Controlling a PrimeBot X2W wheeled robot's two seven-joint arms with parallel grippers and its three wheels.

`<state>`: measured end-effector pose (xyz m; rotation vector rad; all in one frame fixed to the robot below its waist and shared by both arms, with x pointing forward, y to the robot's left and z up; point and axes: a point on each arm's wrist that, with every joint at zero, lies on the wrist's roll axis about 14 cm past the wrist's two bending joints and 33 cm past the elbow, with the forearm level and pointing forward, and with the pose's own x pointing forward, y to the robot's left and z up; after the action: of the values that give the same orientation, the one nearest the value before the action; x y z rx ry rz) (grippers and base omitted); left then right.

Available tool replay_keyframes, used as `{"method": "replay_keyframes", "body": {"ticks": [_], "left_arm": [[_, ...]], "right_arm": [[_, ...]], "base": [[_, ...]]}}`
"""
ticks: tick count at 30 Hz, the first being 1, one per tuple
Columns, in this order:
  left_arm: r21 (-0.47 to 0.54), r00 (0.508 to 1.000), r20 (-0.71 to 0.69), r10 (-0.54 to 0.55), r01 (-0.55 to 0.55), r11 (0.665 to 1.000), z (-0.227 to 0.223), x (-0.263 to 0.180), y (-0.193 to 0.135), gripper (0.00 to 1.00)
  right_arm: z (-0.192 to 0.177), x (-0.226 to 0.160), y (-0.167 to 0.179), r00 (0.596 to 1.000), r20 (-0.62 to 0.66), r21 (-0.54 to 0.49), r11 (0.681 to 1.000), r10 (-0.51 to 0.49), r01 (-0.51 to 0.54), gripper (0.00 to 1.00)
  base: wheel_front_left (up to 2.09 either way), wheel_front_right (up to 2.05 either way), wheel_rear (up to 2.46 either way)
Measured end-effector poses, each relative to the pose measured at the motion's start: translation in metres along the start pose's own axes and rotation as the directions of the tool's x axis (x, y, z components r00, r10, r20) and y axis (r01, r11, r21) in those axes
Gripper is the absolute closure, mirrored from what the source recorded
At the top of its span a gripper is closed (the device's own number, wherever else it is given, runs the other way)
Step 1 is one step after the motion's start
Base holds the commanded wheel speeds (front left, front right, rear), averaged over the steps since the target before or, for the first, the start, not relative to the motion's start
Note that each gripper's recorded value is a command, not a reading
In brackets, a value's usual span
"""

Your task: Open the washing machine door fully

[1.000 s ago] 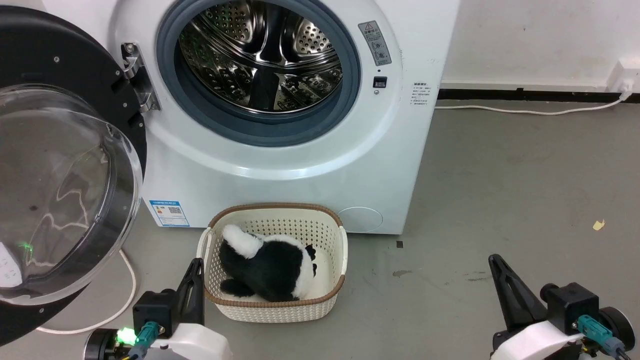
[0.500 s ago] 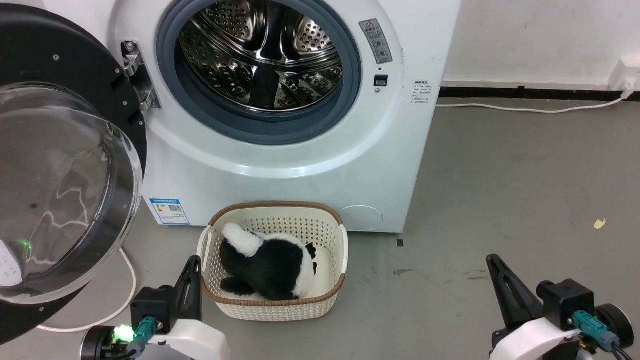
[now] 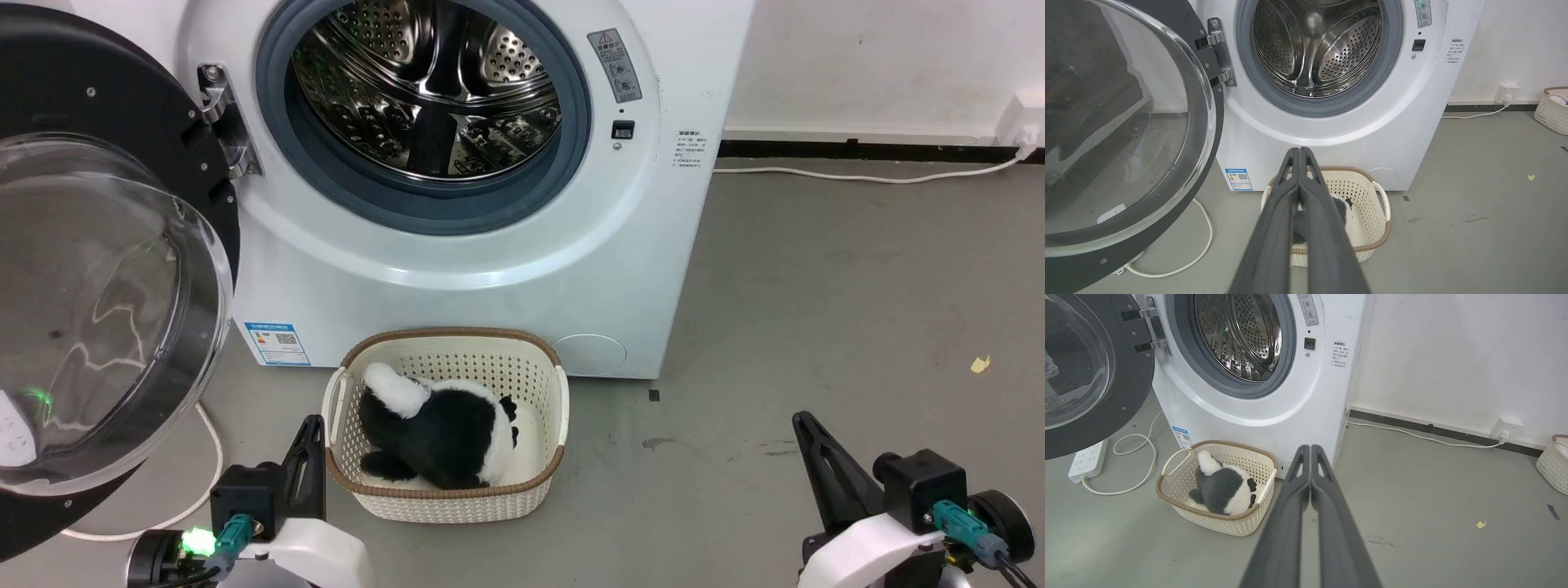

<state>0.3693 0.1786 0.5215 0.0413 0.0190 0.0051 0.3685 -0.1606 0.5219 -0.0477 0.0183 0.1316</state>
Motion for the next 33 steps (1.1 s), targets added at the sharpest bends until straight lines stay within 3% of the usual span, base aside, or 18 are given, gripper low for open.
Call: {"method": "replay_keyframes", "body": {"ticks": [33], "left_arm": [[0.000,1.000,0.000,0.001,-0.001,1.000,0.0002,0.0001,0.0004,1.00]], "right_arm": [[0.0002,0.0002,0.0000,1.000,0.001,0.000,1.000,0.000,0.000,1.00]], "base": [[0.00,0.00,0.00]]}}
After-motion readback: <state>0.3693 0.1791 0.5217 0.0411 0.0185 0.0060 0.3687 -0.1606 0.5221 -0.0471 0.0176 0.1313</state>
